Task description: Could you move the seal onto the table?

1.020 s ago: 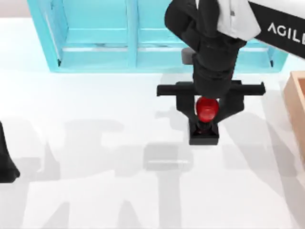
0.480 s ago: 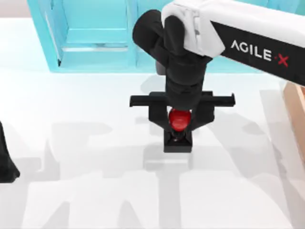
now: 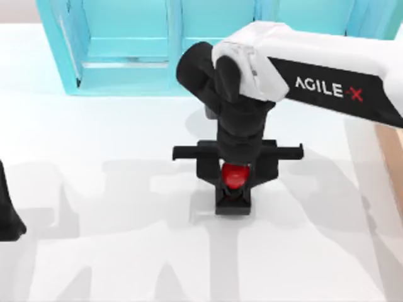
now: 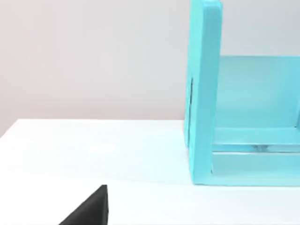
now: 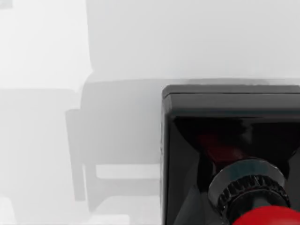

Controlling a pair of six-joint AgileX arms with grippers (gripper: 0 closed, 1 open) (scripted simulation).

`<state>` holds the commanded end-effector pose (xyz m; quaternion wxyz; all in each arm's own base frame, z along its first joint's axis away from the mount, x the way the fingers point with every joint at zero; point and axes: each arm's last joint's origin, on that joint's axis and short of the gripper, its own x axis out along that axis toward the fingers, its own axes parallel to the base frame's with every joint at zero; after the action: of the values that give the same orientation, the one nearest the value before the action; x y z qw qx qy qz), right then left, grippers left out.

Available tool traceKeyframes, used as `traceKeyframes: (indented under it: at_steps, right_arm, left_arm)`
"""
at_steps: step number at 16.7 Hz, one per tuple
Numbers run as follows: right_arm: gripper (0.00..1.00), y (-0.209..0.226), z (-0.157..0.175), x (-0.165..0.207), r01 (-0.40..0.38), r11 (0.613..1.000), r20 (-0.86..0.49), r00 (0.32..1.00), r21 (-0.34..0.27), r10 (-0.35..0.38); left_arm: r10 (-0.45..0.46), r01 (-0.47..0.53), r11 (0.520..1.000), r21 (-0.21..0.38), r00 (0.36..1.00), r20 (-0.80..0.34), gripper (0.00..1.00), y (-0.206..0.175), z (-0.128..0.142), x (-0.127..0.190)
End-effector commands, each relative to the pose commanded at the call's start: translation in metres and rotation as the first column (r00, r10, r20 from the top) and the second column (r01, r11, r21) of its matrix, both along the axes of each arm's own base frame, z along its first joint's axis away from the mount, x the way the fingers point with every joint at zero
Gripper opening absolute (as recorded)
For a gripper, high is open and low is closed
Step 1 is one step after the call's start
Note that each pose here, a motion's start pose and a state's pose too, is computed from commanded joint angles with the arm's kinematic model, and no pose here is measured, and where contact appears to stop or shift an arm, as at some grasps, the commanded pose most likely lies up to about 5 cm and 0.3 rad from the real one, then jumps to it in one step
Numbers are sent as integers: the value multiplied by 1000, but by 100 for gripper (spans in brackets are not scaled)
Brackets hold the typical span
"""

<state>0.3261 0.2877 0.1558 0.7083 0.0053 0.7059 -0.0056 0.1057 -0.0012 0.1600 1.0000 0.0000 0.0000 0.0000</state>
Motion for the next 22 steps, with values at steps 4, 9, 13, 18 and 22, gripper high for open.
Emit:
traceKeyframes:
  at_steps: [4, 9, 13, 18, 22]
  right_arm:
    - [15, 0, 0, 0, 0, 1000, 0, 1000, 0, 0]
    - [53, 0, 0, 0, 0, 1000, 0, 1000, 0, 0]
    - [83, 0, 0, 0, 0, 1000, 0, 1000, 0, 0]
    - [100, 0, 0, 0, 0, 1000, 0, 1000, 0, 0]
    - [100, 0, 0, 0, 0, 1000, 0, 1000, 0, 0]
  left_arm:
    - [0, 0, 1000, 0, 1000, 0, 100, 0, 0, 0]
    - [0, 0, 1000, 0, 1000, 0, 100, 0, 0, 0]
    - [0, 0, 1000, 0, 1000, 0, 100, 0, 0, 0]
    - [0, 0, 1000, 0, 1000, 0, 100, 0, 0, 0]
    - [0, 0, 1000, 0, 1000, 0, 100, 0, 0, 0]
